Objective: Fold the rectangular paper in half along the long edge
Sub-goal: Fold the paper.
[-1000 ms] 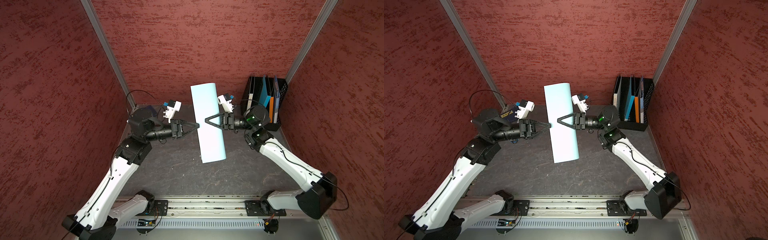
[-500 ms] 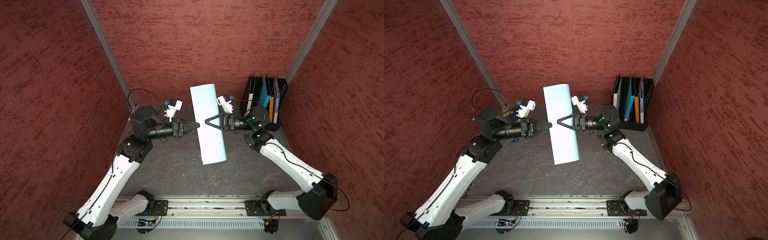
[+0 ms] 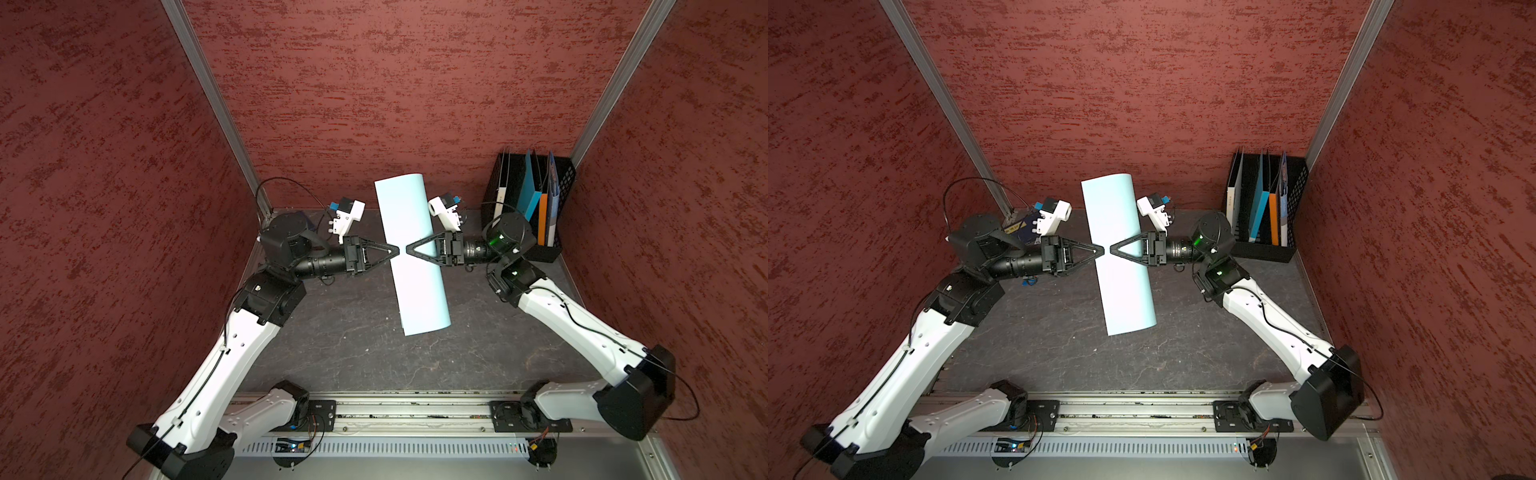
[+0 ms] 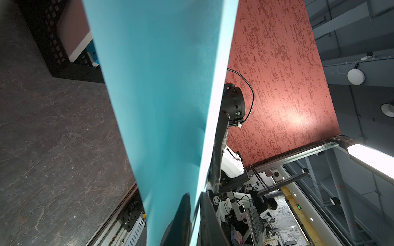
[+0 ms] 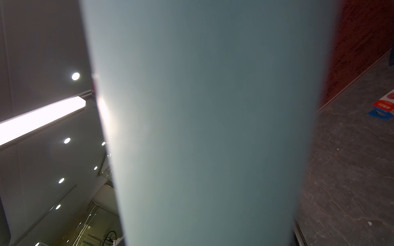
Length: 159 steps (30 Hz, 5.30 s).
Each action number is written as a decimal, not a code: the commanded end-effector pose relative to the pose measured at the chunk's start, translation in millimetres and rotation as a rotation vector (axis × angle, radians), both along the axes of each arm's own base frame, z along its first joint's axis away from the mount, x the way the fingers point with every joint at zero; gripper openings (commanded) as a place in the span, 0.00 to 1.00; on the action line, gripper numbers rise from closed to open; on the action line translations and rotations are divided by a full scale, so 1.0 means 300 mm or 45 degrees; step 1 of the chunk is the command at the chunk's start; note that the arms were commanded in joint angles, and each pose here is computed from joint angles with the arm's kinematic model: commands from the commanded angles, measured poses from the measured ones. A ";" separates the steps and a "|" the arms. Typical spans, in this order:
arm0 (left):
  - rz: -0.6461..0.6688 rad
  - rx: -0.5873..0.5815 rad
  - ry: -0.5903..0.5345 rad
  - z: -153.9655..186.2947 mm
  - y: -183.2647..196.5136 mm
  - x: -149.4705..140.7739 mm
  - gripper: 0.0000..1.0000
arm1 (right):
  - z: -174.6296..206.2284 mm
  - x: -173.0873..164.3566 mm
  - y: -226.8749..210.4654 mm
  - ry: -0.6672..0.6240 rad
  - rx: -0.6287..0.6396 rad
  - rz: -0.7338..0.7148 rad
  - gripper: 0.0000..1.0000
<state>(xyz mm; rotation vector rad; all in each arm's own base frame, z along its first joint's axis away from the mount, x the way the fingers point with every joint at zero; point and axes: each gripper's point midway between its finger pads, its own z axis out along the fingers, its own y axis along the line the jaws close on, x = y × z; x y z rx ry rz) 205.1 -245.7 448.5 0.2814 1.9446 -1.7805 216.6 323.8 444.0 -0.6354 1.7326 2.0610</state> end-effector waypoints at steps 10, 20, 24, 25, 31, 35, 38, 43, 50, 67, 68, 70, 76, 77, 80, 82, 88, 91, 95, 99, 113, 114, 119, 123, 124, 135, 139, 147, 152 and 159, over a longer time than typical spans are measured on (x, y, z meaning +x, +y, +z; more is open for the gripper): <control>-0.015 -0.004 -0.016 -0.006 -0.002 0.004 0.00 | 0.055 -0.035 0.004 -0.078 0.032 0.022 0.51; -0.020 -0.006 -0.011 -0.010 -0.007 0.008 0.00 | 0.056 -0.050 0.017 -0.091 0.024 0.043 0.48; -0.020 -0.008 -0.015 -0.008 -0.005 0.004 0.00 | 0.056 -0.048 0.018 -0.095 0.023 0.040 0.43; -0.019 -0.006 -0.013 -0.009 -0.004 0.003 0.00 | 0.058 -0.048 0.018 -0.097 0.024 0.039 0.42; -0.010 -0.006 -0.019 -0.006 0.002 -0.005 0.00 | 0.051 -0.038 0.019 -0.101 0.007 0.012 0.39; -0.006 -0.003 -0.020 -0.005 0.006 -0.010 0.00 | 0.047 -0.031 0.022 -0.100 0.006 0.004 0.37; -0.005 -0.002 -0.017 -0.007 0.008 -0.011 0.00 | 0.049 -0.030 0.022 -0.102 0.006 -0.001 0.36; -0.003 -0.003 -0.020 -0.006 0.009 -0.012 0.11 | 0.048 -0.021 0.019 -0.107 -0.002 -0.028 0.35; -0.001 -0.003 -0.022 -0.005 0.011 -0.011 0.35 | 0.073 -0.029 0.011 -0.137 0.016 -0.039 0.35; 0.076 0.003 -0.129 0.095 0.066 -0.031 0.40 | 0.120 -0.039 -0.007 -0.155 0.071 -0.030 0.35; 0.087 0.002 -0.136 0.103 0.072 -0.030 0.40 | 0.124 -0.040 -0.007 -0.154 0.076 -0.030 0.35; 0.090 0.006 -0.132 0.102 0.074 -0.029 0.40 | 0.131 -0.039 -0.010 -0.152 0.084 -0.032 0.35; 0.090 0.010 -0.096 0.063 0.068 -0.014 0.43 | 0.149 -0.035 -0.010 -0.147 0.112 -0.024 0.35; 0.091 0.010 -0.094 0.059 0.067 -0.011 0.43 | 0.150 -0.033 -0.010 -0.142 0.114 -0.025 0.35; 0.092 0.010 -0.098 0.059 0.067 -0.012 0.43 | 0.154 -0.034 -0.008 -0.138 0.126 -0.014 0.35; 0.096 0.021 -0.100 0.055 0.068 -0.011 0.43 | 0.161 -0.037 -0.009 -0.137 0.137 -0.004 0.34; 0.101 0.032 -0.099 0.045 0.067 -0.001 0.44 | 0.163 -0.043 -0.009 -0.126 0.139 0.016 0.34; 0.099 0.028 -0.105 0.049 0.066 -0.001 0.44 | 0.160 -0.046 -0.007 -0.117 0.139 0.026 0.33; 0.094 0.024 -0.110 0.051 0.063 0.003 0.44 | 0.152 -0.048 0.000 -0.099 0.133 0.049 0.32; 0.092 0.021 -0.117 0.055 0.061 0.005 0.44 | 0.140 -0.058 0.014 -0.089 0.126 0.086 0.33; 0.089 0.009 -0.133 0.062 0.057 0.011 0.14 | 0.155 -0.078 0.019 -0.076 0.171 0.148 0.32; 0.088 0.008 -0.134 0.063 0.057 0.010 0.12 | 0.153 -0.079 0.019 -0.075 0.169 0.149 0.32; 0.089 0.010 -0.128 0.061 0.056 0.012 0.15 | 0.148 -0.082 0.025 -0.072 0.168 0.159 0.32; 0.089 0.010 -0.127 0.062 0.057 0.011 0.27 | 0.135 -0.082 0.030 -0.070 0.158 0.159 0.32; 0.090 0.010 -0.126 0.061 0.057 0.012 0.28 | 0.130 -0.079 0.030 -0.066 0.152 0.154 0.32; 0.095 0.026 -0.132 0.067 0.069 -0.013 0.50 | 0.094 -0.061 0.033 -0.091 0.054 0.066 0.34; 0.107 0.041 -0.136 0.072 0.079 -0.026 0.49 | 0.090 -0.052 0.032 -0.086 0.047 0.045 0.34; 0.153 0.123 -0.121 0.028 0.099 -0.032 0.45 | 0.093 -0.029 0.018 -0.099 0.051 -0.012 0.36; 0.153 0.117 -0.118 0.026 0.100 -0.034 0.28 | 0.094 -0.023 0.015 -0.098 0.055 -0.016 0.35; 0.140 0.097 -0.128 0.042 0.092 -0.030 0.16 | 0.094 -0.027 0.015 -0.095 0.055 -0.008 0.35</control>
